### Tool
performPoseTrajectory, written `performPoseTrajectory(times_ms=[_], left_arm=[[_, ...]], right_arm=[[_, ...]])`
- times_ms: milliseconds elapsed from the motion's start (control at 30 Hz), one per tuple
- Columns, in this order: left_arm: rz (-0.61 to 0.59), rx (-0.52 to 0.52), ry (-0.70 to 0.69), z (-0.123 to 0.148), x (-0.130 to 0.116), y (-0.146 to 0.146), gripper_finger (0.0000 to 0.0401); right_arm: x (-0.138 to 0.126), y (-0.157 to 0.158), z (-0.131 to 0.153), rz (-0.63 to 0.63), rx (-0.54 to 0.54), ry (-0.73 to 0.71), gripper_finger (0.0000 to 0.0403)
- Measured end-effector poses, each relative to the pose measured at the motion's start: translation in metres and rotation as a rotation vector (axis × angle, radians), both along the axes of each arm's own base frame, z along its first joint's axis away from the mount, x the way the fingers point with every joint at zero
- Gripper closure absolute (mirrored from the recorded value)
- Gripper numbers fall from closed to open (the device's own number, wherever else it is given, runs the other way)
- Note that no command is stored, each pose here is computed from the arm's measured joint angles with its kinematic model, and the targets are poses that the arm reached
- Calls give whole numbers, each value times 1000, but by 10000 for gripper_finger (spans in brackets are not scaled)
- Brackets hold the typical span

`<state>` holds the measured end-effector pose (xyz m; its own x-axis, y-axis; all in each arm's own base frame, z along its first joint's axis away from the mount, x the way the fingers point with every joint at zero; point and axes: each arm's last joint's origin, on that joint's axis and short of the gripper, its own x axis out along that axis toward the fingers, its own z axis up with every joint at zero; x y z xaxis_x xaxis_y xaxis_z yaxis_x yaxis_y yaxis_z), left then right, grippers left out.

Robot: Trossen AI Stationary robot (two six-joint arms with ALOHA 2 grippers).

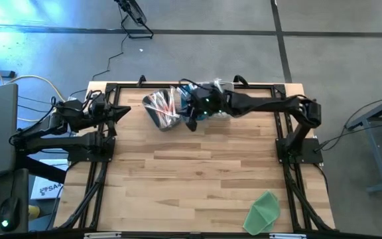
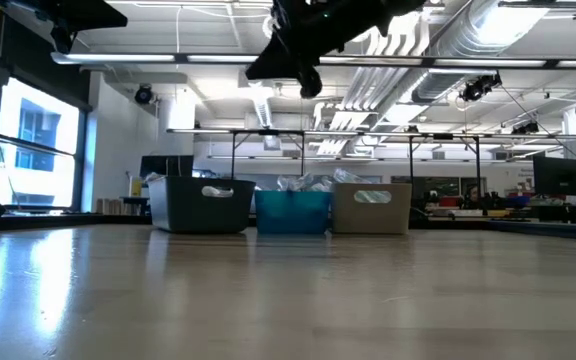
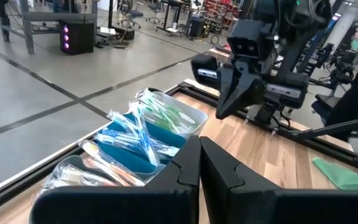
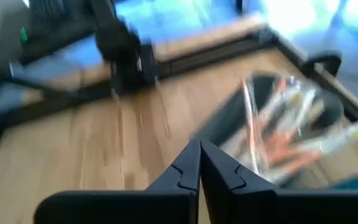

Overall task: Pick & Place Toothbrushes
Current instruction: Adjust the bins

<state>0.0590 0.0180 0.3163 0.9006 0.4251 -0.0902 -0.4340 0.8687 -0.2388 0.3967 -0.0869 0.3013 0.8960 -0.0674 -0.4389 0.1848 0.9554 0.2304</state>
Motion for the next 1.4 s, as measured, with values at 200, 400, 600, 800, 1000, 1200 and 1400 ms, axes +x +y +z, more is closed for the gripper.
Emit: performPoseTrajectory(times_ms=[200, 400, 600, 800, 1000, 1200, 1400], left_arm=[[-10, 0, -14, 1, 1, 0, 401], [-35, -79, 39, -3, 18, 2, 401], [48, -230, 210, -21, 53, 9, 401], [217, -405, 395, -52, 87, 17, 401], [355, -589, 480, -80, 116, 22, 401], [499, -691, 578, -115, 140, 27, 401], [657, -642, 586, -142, 158, 33, 401]], right_arm=[[-28, 20, -14, -76, -11, -221, 400], [-72, 44, -35, -193, 0, -233, 400], [-111, 47, -35, -304, 32, -270, 400], [-137, 49, -16, -326, -3, -307, 400], [-163, 52, 1, -318, -36, -302, 400], [-187, 55, 16, -303, -85, -320, 400], [-208, 56, 25, -336, -144, -319, 400]])
